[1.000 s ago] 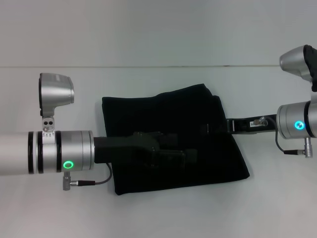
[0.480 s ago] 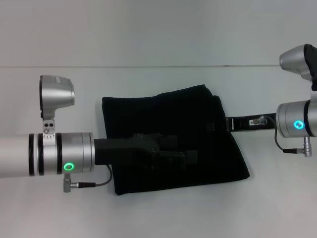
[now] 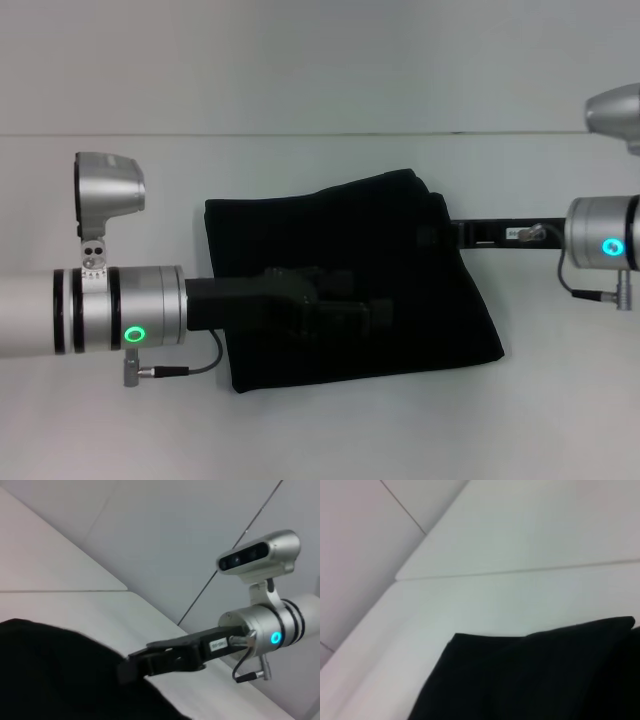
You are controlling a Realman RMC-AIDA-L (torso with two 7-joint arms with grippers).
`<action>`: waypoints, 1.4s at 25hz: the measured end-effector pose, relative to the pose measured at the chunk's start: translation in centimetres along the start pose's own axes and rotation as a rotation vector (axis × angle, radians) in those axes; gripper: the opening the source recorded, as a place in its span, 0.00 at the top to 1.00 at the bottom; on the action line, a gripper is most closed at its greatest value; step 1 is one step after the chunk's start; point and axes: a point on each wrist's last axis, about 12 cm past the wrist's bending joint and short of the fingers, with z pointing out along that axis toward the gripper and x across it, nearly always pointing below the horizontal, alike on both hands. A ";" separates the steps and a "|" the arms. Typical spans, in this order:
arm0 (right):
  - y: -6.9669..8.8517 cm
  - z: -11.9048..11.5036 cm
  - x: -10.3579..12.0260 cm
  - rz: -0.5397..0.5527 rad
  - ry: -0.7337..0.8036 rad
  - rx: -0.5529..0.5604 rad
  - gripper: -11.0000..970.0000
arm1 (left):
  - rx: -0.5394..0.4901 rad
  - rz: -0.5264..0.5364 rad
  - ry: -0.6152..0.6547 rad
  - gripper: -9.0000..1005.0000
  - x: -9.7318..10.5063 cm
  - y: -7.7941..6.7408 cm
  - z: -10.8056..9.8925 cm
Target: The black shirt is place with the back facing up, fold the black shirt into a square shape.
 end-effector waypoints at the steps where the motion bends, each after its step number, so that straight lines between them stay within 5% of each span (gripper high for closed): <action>1: 0.0 -0.3 -0.1 -0.003 -0.007 -0.006 0.92 | -0.003 -0.003 -0.001 0.05 0.0 0.0 -0.1; 14: -0.6 -2.4 -0.1 -0.023 -0.027 -0.013 0.92 | -0.014 -0.027 -0.023 0.05 -0.1 0.2 -0.7; 21: -2.1 -2.3 1.4 0.028 -0.003 0.071 0.91 | -0.035 -0.037 -0.028 0.05 -0.3 0.5 -0.7; 32: -3.2 -3.1 1.5 0.030 -0.016 0.138 0.90 | -0.327 -0.188 -0.161 0.05 -1.9 4.1 -2.2; 35: -3.5 -4.1 1.1 0.029 -0.048 0.147 0.77 | -0.405 -0.244 -0.187 0.05 -2.2 5.1 -2.5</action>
